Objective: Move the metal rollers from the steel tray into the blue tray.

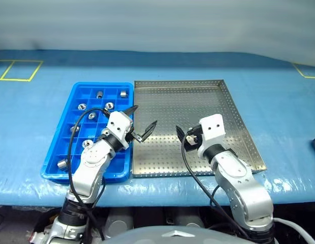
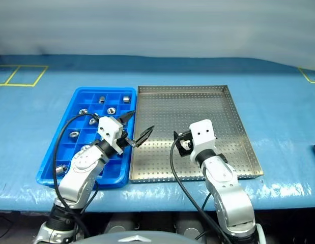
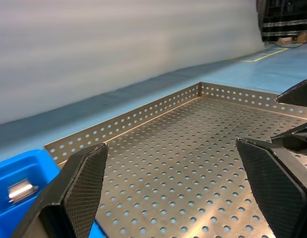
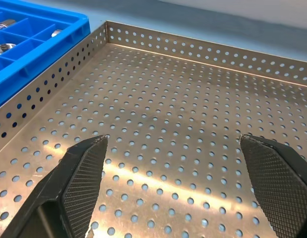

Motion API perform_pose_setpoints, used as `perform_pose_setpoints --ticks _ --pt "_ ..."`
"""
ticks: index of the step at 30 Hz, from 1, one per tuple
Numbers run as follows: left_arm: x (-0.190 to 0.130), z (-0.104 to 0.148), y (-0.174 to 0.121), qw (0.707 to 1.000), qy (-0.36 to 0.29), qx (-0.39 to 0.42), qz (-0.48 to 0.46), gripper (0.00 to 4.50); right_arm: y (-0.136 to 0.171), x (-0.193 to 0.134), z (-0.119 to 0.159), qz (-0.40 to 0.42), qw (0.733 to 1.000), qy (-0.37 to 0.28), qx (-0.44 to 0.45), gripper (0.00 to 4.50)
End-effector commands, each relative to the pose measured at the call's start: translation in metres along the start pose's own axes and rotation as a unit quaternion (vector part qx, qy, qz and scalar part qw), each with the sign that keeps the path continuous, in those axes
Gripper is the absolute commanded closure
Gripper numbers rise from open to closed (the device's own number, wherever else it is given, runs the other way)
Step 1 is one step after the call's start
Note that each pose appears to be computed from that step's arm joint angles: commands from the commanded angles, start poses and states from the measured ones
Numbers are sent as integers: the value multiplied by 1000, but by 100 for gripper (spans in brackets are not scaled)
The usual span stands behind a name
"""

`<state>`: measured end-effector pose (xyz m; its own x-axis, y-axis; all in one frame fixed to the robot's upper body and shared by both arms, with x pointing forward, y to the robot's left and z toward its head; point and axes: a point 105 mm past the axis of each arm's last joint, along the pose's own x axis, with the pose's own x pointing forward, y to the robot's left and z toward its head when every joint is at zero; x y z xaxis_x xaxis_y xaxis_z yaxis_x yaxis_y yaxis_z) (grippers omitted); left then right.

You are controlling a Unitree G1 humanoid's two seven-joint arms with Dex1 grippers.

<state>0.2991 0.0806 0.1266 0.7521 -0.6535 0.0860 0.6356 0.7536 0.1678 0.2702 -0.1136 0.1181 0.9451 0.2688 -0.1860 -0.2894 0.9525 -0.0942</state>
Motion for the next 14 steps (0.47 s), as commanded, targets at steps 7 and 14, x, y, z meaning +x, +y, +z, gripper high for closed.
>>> perform_pose_setpoints --ticks 7,14 --pt "3 1 1 1000 5 11 6 0 -1 -13 7 -13 1000 -13 -1 2" --pt "0 0 2 1000 10 11 14 0 1 -11 6 -5 1000 -9 -5 2"
